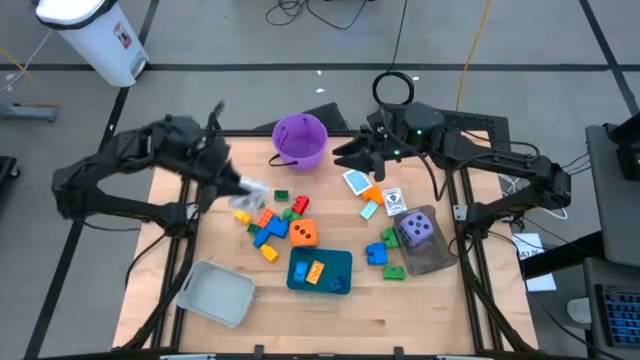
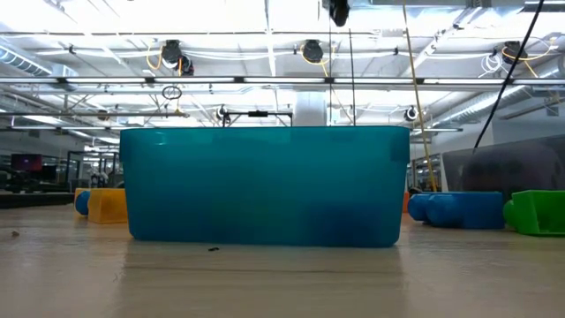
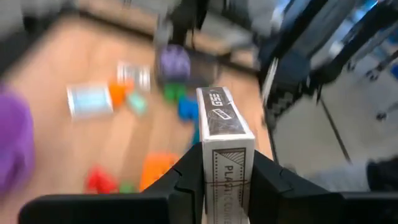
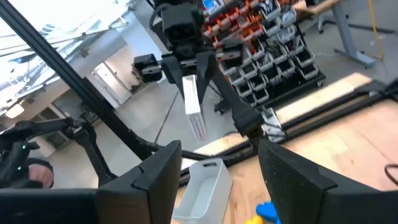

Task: Pick & Place Toys
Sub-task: Put the brown deck of cards into the gray bin

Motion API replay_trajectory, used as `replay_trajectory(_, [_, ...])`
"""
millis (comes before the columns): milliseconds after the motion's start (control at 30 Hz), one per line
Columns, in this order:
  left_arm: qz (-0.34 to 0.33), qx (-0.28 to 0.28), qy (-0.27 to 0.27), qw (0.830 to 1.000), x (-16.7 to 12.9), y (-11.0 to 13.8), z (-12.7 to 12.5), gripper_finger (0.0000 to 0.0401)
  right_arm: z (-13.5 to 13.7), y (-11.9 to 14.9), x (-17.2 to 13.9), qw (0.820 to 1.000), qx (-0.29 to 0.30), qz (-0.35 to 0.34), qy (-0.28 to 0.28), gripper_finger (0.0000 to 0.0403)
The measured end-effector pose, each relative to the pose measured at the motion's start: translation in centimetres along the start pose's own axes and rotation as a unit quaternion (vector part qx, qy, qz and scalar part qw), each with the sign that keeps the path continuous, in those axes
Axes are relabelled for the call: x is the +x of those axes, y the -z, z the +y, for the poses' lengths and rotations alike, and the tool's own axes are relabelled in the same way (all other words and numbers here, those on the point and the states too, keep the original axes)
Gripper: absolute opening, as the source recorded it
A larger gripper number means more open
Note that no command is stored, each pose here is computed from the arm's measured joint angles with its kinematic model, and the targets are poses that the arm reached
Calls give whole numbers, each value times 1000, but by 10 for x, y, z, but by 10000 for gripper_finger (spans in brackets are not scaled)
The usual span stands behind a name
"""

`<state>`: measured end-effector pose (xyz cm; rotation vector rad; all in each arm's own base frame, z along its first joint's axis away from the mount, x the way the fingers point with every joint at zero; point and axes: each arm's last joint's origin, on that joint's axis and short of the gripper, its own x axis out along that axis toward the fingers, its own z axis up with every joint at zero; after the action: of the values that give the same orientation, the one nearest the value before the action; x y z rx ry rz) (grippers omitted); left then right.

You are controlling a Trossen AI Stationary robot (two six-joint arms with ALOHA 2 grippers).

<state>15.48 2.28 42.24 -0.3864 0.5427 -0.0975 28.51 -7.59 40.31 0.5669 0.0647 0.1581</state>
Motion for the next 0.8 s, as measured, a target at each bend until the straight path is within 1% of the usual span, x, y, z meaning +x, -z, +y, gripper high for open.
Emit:
replay_trajectory(67, [30,-25,-2,999,-4,12,-6,84,-1,3,3,1000,4,7,4,206])
replay_trajectory(167, [57,-54,-3,997,-8,28,-16,84,-1,6,4,1000,10,19,8,205])
replay_trajectory(300, [87,-84,3,993,-9,44,-28,85,0,12,9,1000,11,14,24,202])
replay_trajectory(500, [140,-114,-14,983,1,66,-44,85,-9,35,14,998,26,26,58,201])
replay_trajectory(633, [172,-150,-25,973,10,81,-55,85,-18,54,16,994,59,47,79,201])
replay_trajectory(700, [185,-172,-35,967,15,88,-60,85,-22,61,16,993,65,56,84,200])
replay_trajectory(800, [204,-218,-54,953,22,99,-68,85,-26,71,16,992,64,70,88,197])
